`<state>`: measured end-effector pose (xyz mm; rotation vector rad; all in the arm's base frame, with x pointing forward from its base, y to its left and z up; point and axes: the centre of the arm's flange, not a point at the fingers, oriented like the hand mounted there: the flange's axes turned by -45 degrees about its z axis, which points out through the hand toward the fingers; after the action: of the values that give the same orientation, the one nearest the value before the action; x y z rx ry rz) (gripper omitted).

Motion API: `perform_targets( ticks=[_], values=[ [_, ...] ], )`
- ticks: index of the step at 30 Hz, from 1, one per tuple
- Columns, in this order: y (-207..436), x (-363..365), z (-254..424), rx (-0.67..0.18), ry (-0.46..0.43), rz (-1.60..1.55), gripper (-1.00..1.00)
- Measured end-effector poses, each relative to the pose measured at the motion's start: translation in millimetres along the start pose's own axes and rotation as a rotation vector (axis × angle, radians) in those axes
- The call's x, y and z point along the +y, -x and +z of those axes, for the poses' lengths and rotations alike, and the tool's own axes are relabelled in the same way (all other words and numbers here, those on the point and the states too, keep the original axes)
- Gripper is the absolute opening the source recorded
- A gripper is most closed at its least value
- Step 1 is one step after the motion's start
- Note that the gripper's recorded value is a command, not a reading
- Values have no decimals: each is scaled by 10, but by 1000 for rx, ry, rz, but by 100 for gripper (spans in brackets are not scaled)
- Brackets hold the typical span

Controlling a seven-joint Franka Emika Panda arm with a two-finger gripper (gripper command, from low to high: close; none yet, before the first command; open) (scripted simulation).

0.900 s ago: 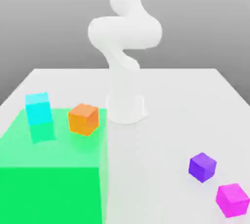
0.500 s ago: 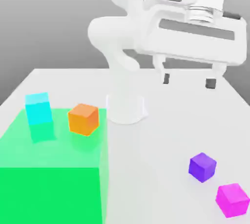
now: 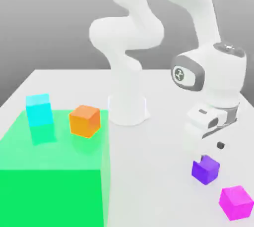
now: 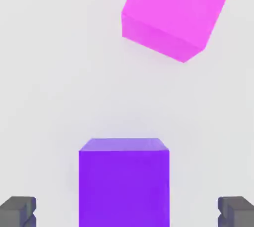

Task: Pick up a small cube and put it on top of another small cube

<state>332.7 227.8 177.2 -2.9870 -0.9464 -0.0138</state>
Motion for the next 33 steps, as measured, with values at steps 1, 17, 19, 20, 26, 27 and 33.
perform_targets(
  ticks=[1, 17, 19, 20, 26, 27, 33],
  values=[
    [-2, -1, 58, 0, -1, 0, 0],
    [11, -2, 277, -2, 0, 0, -100],
    [0, -4, 150, 0, -1, 1, -100],
    [-2, -4, 89, 1, -1, 1, -100],
    [4, 18, -208, -16, 17, 6, -100],
    [-39, 134, -267, -25, 36, 54, -100],
    [-168, 1284, -832, -69, 161, 527, -100]
  ],
)
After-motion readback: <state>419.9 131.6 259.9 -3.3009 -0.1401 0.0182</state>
